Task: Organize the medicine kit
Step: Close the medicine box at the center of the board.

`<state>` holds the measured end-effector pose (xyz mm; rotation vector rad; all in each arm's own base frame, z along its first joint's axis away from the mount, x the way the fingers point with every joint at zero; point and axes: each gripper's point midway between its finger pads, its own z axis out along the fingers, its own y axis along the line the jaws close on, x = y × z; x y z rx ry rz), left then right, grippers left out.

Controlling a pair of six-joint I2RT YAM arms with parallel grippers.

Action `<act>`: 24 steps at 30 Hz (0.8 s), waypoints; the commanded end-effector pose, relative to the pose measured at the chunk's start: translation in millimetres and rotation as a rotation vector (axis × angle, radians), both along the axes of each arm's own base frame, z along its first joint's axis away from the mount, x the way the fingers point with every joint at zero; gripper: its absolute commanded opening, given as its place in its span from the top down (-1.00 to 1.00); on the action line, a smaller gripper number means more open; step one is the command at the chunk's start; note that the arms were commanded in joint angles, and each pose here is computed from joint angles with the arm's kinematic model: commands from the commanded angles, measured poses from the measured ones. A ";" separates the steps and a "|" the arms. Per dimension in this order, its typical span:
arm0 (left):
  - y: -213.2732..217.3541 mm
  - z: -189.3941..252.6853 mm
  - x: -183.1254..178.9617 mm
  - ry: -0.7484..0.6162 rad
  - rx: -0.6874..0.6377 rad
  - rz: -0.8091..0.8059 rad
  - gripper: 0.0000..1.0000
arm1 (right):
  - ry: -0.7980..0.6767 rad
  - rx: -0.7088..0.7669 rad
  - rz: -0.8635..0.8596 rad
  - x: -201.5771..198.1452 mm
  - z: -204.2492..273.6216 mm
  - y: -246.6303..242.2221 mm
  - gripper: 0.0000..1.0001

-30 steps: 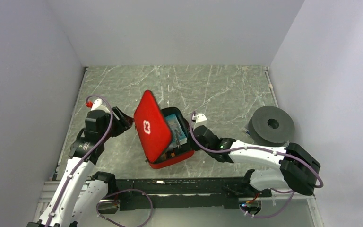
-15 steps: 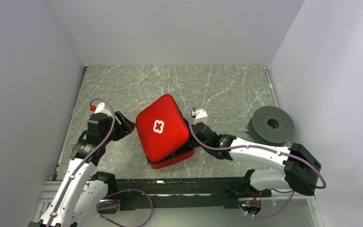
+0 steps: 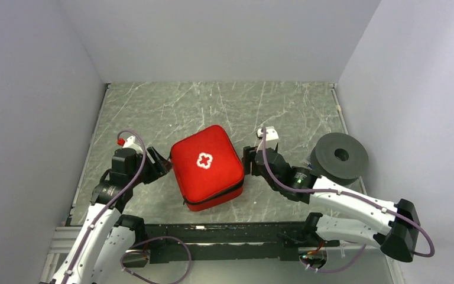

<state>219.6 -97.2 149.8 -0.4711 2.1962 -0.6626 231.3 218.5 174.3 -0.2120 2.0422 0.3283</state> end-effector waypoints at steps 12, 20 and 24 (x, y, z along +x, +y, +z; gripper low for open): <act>-12.3 -24.8 -24.2 0.073 -0.057 -0.074 -0.40 | 0.052 0.107 -0.031 -6.1 16.9 -9.3 -0.52; -26.4 -37.5 -48.5 0.154 -0.141 -0.136 -0.39 | 0.118 0.146 0.055 -20.3 3.7 4.8 -0.53; -35.2 -40.8 -66.9 0.162 -0.209 -0.177 -0.37 | 0.130 0.155 0.054 -17.3 -3.0 11.0 -0.54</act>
